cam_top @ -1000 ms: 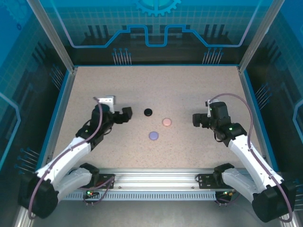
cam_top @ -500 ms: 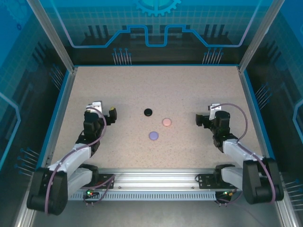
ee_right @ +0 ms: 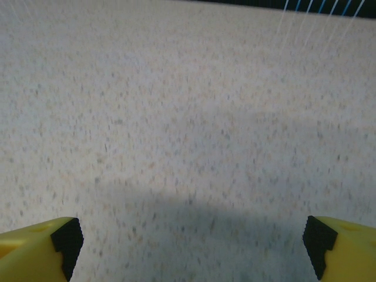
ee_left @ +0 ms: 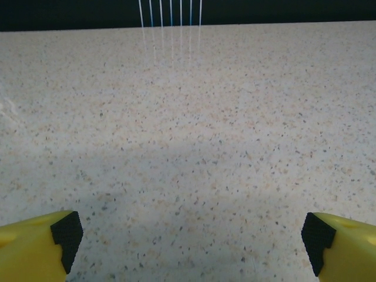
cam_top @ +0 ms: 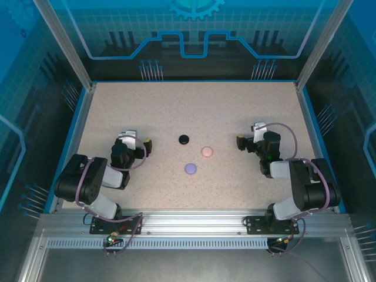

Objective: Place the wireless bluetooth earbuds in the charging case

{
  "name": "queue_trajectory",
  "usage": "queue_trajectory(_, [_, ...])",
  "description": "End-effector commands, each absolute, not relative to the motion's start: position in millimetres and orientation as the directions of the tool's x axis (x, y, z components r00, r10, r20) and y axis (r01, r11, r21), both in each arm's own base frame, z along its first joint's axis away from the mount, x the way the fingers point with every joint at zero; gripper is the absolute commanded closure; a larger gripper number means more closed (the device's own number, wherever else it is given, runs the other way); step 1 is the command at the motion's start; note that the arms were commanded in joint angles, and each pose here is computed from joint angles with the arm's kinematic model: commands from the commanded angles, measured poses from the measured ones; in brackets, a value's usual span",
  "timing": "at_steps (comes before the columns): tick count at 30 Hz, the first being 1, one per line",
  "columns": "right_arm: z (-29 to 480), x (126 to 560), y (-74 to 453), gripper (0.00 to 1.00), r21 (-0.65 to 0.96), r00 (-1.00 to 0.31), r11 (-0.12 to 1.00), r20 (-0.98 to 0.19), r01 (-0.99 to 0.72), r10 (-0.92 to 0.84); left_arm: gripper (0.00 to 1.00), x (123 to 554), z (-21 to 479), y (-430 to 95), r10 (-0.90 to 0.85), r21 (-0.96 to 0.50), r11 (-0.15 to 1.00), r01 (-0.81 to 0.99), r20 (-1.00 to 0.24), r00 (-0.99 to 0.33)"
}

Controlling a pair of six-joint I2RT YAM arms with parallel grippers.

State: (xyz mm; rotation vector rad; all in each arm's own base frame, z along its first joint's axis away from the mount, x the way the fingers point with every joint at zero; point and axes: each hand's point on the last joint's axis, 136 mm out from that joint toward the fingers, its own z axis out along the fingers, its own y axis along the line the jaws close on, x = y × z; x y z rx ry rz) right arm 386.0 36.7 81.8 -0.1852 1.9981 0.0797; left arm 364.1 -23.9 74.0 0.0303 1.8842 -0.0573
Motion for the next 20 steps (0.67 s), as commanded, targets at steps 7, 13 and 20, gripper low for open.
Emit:
queue_trajectory(7, [93.5,396.4,34.2,0.0,-0.038,-0.383,0.986,-0.918,-0.163,-0.099,0.01,397.1,93.9,1.4,-0.105,-0.096,0.994,-0.042,-0.938,-0.329])
queue_trajectory(13, [93.9,396.4,34.4,0.0,-0.046,-0.382,0.986,-0.918,-0.159,-0.104,0.01,397.7,94.7,1.2,-0.098,-0.091,0.995,-0.038,-0.941,-0.325])
queue_trajectory(20, [93.8,396.9,34.1,0.0,-0.041,-0.383,0.986,-0.918,-0.16,-0.1,0.01,397.8,94.5,0.8,-0.098,-0.091,0.995,-0.036,-0.94,-0.326])
